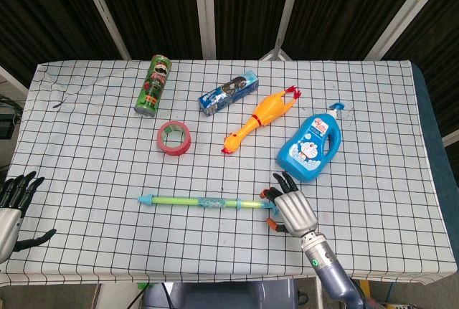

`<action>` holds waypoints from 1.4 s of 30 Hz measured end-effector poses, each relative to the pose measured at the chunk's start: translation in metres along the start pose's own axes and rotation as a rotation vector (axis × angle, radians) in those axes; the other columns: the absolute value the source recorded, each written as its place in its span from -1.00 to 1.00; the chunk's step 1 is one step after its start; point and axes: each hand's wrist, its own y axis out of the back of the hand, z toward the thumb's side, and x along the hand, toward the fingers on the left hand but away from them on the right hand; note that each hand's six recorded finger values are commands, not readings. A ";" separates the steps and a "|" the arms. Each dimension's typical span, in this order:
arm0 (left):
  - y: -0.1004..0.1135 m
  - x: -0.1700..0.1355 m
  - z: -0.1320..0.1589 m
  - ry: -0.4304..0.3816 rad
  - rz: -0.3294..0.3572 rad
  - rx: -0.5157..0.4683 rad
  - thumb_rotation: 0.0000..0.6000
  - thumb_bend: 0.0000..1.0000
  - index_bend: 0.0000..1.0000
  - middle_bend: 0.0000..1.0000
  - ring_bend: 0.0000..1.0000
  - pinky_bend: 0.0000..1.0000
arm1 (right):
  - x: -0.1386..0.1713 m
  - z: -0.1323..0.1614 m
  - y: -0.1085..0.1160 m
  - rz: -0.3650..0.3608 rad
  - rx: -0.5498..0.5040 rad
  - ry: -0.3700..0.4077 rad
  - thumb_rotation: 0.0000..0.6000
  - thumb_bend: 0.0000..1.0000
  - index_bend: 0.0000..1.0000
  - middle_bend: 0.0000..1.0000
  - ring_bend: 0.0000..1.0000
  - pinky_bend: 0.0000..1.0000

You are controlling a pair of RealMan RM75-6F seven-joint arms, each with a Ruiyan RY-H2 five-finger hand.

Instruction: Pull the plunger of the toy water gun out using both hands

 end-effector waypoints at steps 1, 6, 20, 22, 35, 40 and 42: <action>0.000 0.000 0.000 -0.001 -0.001 0.001 1.00 -0.78 -0.98 -1.00 -1.00 -1.00 | -0.002 0.000 -0.001 0.002 -0.002 -0.002 1.00 -0.41 -0.26 -0.20 -0.86 -1.00; -0.001 0.001 0.002 -0.005 -0.004 0.004 1.00 -0.78 -0.98 -1.00 -1.00 -1.00 | -0.012 0.004 -0.009 0.009 0.001 -0.003 1.00 -0.41 -0.22 -0.19 -0.86 -1.00; -0.001 0.003 0.002 -0.007 -0.008 -0.016 1.00 -0.78 -0.98 -1.00 -1.00 -1.00 | -0.024 0.003 -0.031 0.040 0.021 -0.028 1.00 -0.41 -0.11 -0.12 -0.83 -1.00; -0.001 0.003 0.002 -0.008 -0.008 -0.020 1.00 -0.78 -0.98 -1.00 -1.00 -1.00 | -0.025 0.002 -0.033 0.040 0.023 -0.032 1.00 -0.41 -0.09 -0.12 -0.83 -1.00; -0.001 0.003 0.002 -0.008 -0.007 -0.024 1.00 -0.78 -0.98 -1.00 -1.00 -1.00 | -0.032 0.001 -0.031 0.030 0.029 -0.041 1.00 -0.42 0.01 -0.05 -0.74 -1.00; -0.002 0.003 0.002 -0.009 -0.010 -0.023 1.00 -0.78 -0.98 -1.00 -1.00 -1.00 | -0.033 -0.002 -0.030 0.028 0.040 -0.053 1.00 -0.42 0.03 -0.03 -0.72 -1.00; -0.001 0.003 0.002 -0.009 -0.008 -0.022 1.00 -0.78 -0.98 -1.00 -1.00 -1.00 | -0.033 -0.004 -0.031 0.031 0.040 -0.058 1.00 -0.42 0.04 -0.02 -0.71 -1.00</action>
